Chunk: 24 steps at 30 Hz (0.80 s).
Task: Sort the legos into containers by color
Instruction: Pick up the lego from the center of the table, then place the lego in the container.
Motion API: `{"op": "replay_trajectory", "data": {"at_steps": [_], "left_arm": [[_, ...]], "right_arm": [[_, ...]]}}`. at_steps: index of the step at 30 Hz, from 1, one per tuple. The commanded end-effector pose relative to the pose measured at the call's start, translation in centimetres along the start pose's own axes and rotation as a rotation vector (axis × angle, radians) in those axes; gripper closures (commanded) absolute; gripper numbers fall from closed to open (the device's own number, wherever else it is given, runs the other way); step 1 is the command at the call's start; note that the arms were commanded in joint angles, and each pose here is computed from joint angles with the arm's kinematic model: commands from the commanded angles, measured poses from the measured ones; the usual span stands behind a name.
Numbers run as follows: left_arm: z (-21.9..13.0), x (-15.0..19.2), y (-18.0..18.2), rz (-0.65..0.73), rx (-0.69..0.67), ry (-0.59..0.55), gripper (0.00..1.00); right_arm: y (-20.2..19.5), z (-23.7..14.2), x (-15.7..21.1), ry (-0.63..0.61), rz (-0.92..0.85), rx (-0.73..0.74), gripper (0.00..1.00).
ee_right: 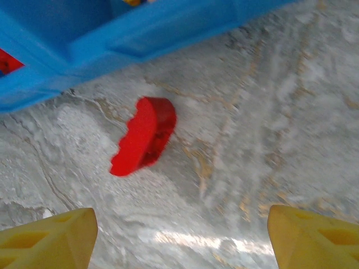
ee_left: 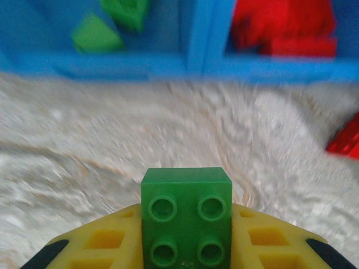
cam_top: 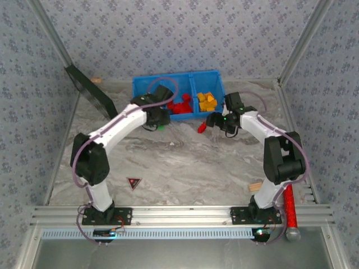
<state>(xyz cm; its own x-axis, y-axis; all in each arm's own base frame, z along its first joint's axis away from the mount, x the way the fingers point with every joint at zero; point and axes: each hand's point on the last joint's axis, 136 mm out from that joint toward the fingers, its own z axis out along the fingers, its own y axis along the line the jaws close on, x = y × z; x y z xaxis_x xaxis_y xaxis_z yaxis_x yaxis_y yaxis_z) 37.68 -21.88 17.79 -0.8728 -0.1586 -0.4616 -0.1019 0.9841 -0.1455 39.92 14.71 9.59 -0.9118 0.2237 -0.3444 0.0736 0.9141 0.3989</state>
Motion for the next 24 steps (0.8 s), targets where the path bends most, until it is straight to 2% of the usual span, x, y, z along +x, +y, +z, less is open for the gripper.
{"op": "replay_trajectory", "data": {"at_steps": [1, 5, 12, 24], "left_arm": [[-2.2, -3.8, 2.0, 0.042, -0.038, -0.096, 0.79], [-2.0, -7.4, 4.2, 0.025, -0.061, -0.166, 0.79], [2.1, -11.2, 6.9, -0.037, -0.076, -0.171, 0.80], [11.2, -15.0, 5.5, -0.043, -0.060, -0.098, 0.80]], "right_arm": [[1.0, 0.8, -1.3, -0.020, 0.011, 0.035, 0.18], [2.4, 1.5, -1.1, -0.007, -0.027, 0.061, 0.15], [3.9, 2.3, -1.1, 0.005, -0.063, 0.098, 0.14], [3.5, 3.6, -0.6, 0.020, -0.096, 0.248, 0.14]]}}
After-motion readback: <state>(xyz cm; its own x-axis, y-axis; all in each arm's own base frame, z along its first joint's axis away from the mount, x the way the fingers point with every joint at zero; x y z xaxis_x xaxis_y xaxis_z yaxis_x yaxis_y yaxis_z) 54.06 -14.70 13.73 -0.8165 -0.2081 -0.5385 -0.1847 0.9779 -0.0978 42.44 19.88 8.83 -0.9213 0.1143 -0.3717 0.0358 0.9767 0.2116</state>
